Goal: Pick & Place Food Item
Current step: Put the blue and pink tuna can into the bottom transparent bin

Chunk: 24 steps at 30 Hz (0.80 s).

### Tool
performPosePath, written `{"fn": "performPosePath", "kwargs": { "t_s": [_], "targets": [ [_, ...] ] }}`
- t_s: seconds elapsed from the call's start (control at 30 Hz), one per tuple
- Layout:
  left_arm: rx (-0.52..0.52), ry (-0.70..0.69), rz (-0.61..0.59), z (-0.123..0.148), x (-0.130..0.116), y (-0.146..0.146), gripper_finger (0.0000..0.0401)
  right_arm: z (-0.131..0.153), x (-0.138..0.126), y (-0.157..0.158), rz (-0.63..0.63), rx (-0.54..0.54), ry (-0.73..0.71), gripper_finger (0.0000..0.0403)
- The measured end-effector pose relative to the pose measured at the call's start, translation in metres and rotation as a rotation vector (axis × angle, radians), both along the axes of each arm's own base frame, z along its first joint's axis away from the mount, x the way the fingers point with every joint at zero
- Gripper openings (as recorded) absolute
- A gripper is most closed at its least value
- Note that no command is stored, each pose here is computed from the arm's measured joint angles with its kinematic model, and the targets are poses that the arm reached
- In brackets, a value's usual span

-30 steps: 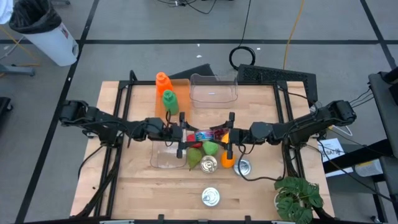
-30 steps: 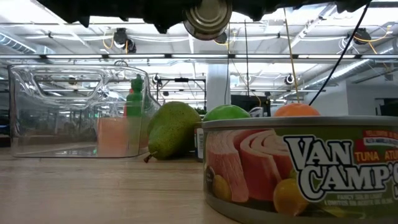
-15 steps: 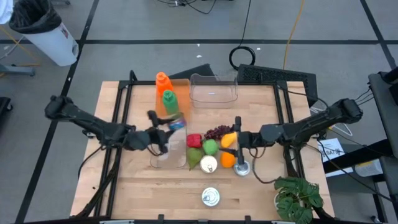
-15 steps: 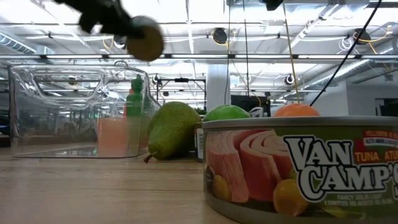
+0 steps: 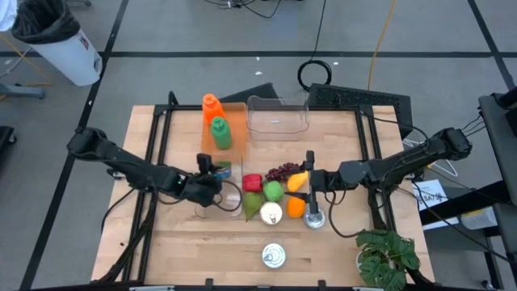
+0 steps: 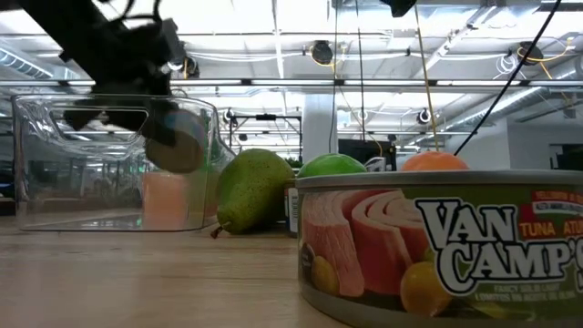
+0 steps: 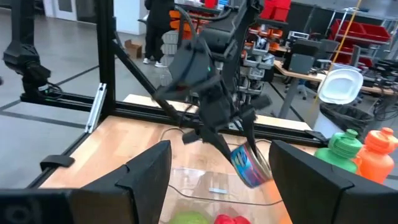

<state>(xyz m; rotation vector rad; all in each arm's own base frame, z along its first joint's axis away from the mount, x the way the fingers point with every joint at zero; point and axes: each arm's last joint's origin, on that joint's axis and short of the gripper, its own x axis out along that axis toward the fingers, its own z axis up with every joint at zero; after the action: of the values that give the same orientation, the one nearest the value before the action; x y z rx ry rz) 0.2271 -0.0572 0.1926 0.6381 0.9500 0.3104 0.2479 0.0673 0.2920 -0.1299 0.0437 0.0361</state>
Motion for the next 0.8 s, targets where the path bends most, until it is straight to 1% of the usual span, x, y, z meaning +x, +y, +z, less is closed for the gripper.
{"fn": "performPosePath", "kwargs": {
  "t_s": [0.13, 0.23, 0.37, 0.5, 0.6, 0.63, 0.67, 0.8],
  "targets": [
    [-0.001, 0.08, -0.015, -0.011, 0.006, 0.006, 0.0194, 0.0, 0.0, 0.0, -0.005, 0.0, 0.001, 0.0254],
    [-0.04, 0.126, -0.024, -0.019, 0.009, 0.009, 0.0194, 0.0, 0.0, 0.0, -0.006, 0.0, 0.001, 0.0254],
    [-0.088, 0.191, -0.065, -0.028, 0.012, 0.01, 0.0194, 0.0, 0.0, 0.0, -0.006, 0.0, 0.0, 0.0254],
    [-0.089, 0.207, -0.058, -0.032, 0.015, 0.012, 0.0194, 0.0, 0.0, 0.0, -0.007, -0.009, 0.0, 0.0254],
    [-0.105, 0.19, -0.034, -0.032, 0.015, 0.013, 0.0195, 0.0, 0.0, 0.0, -0.007, -0.01, 0.0, 0.0254],
    [-0.11, 0.18, -0.026, -0.032, 0.016, 0.013, 0.0206, 0.0, 0.0, 0.0, -0.007, -0.011, 0.0, 0.0254],
    [-0.117, 0.168, -0.023, -0.031, 0.017, 0.012, 0.0228, 0.0, 0.0, 0.0, -0.007, -0.011, 0.0, 0.0254],
    [-0.148, 0.166, -0.025, -0.032, 0.017, 0.011, 0.0343, 0.0, 0.0, 0.0, -0.007, -0.011, 0.0, 0.0254]
  ]
}}
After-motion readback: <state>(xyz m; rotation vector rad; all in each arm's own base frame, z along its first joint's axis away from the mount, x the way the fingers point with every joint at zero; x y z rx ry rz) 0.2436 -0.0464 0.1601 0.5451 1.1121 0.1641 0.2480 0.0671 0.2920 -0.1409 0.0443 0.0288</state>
